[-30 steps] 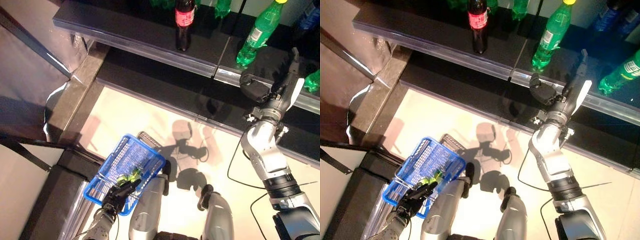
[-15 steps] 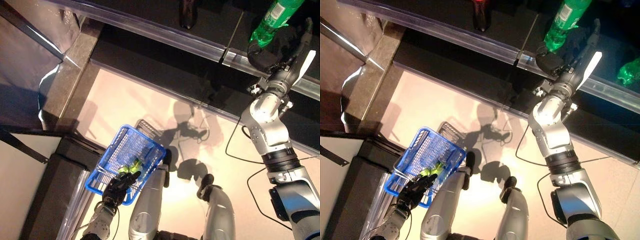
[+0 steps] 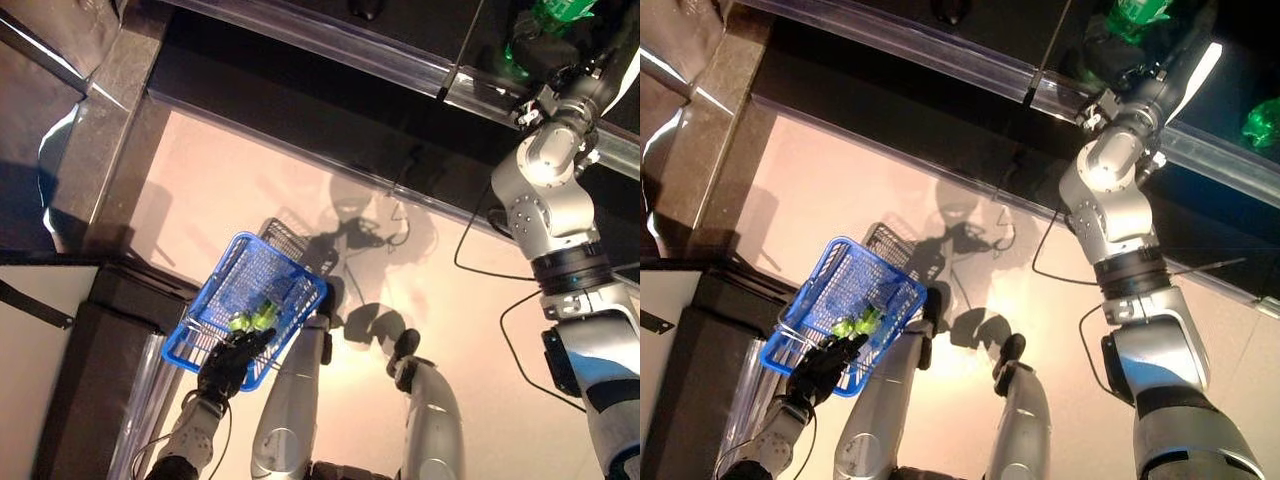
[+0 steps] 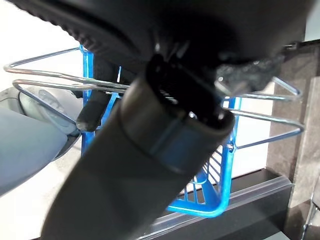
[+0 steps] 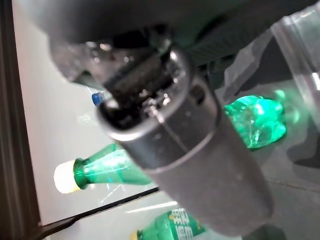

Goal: Pick up the drink and place into the basket.

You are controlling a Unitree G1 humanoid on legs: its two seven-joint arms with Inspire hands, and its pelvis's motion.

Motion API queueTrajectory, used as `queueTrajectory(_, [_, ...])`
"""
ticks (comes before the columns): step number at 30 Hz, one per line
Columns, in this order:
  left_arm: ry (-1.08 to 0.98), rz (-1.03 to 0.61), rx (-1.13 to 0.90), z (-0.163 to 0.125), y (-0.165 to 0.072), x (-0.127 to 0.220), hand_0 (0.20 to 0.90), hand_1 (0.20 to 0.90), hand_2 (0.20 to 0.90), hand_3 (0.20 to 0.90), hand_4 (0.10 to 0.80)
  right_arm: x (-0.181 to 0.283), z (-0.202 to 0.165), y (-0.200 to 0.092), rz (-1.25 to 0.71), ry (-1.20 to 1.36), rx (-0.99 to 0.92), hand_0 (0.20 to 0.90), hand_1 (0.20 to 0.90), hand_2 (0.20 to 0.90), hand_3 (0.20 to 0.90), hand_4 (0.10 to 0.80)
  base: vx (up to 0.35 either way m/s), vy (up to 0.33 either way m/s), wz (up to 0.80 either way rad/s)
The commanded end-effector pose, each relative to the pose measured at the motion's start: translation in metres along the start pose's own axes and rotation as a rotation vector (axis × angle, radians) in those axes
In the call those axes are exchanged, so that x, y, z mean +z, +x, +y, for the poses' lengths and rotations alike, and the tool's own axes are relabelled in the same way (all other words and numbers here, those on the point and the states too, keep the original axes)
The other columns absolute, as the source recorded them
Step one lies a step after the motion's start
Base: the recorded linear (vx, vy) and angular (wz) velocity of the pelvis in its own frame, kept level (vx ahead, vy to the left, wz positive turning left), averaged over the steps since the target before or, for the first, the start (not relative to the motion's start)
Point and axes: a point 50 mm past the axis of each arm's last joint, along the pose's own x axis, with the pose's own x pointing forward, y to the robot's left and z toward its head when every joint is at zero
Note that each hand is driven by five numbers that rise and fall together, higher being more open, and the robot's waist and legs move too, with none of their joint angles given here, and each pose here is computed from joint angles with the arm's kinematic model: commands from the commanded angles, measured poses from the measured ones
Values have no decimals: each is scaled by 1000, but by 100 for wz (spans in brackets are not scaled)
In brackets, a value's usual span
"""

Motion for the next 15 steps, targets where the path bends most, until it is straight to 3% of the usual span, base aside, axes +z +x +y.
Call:
queueTrajectory(1, [31, 34, -152, -8, -13, -11, 300, 300, 300, 200, 100, 86, -10, 24, -280, 162, -26, 900, 900, 900, 900, 800, 0, 0, 0])
queueTrajectory(15, [22, 55, -176, -6, -16, -13, 300, 300, 300, 200, 100, 100, -4, 42, -275, 141, 14, 900, 900, 900, 900, 800, 31, 24, 1])
